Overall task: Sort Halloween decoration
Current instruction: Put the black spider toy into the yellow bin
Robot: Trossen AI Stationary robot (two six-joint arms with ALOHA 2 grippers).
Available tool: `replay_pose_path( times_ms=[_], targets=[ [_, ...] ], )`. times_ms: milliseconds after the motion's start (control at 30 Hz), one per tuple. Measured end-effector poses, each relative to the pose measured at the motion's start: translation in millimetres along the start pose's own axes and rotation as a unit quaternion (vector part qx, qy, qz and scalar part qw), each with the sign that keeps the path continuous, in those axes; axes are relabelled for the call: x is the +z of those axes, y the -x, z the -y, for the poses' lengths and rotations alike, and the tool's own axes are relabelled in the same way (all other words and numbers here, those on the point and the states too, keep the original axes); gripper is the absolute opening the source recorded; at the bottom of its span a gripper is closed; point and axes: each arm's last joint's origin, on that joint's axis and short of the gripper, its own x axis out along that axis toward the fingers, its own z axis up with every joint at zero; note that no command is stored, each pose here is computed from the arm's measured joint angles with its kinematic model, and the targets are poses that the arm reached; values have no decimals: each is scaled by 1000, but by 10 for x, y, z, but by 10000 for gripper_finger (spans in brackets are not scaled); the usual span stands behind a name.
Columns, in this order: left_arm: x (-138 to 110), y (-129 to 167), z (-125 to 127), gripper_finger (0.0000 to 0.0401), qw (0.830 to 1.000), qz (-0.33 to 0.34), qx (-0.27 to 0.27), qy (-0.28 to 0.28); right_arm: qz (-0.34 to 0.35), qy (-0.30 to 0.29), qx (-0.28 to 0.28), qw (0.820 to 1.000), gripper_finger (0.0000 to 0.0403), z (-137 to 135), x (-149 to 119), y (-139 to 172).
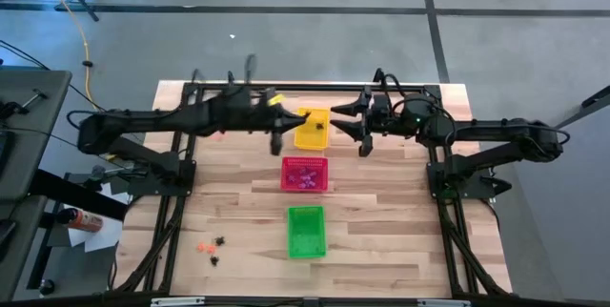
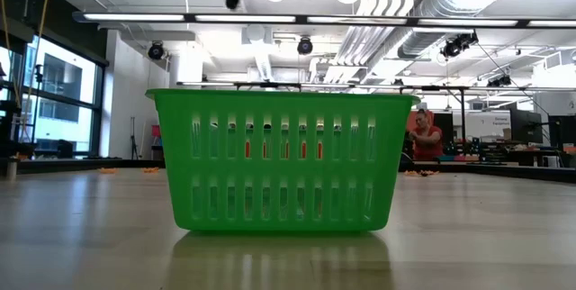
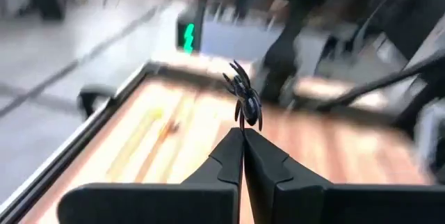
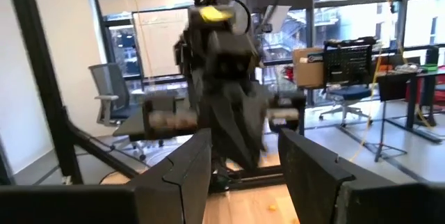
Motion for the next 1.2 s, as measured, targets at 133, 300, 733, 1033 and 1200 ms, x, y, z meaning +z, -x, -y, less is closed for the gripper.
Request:
replay_pose_path(
  times_ms=[133,300,733,1033,1200],
  targets=[
    [-155,-336,-237,0,994,-101,37,-1,15,7,-10,1000,162,44,73,54],
    [-524,-705,-530,0,974,-190,87,84,27,6,-21,999,162,90,146,116],
    [-1315,-1269,-790,0,922,-290,87,241,-14,-18,-28,999,162,100,64,114],
    [-1295,-1241,-851,22,918,-285,108,252,-16,-18,-28,999,162,100,59,114],
    [-1255,-1145,-922,75,905,-296,124,279,-17,-19,-28,999,162,100,57,115]
  ],
)
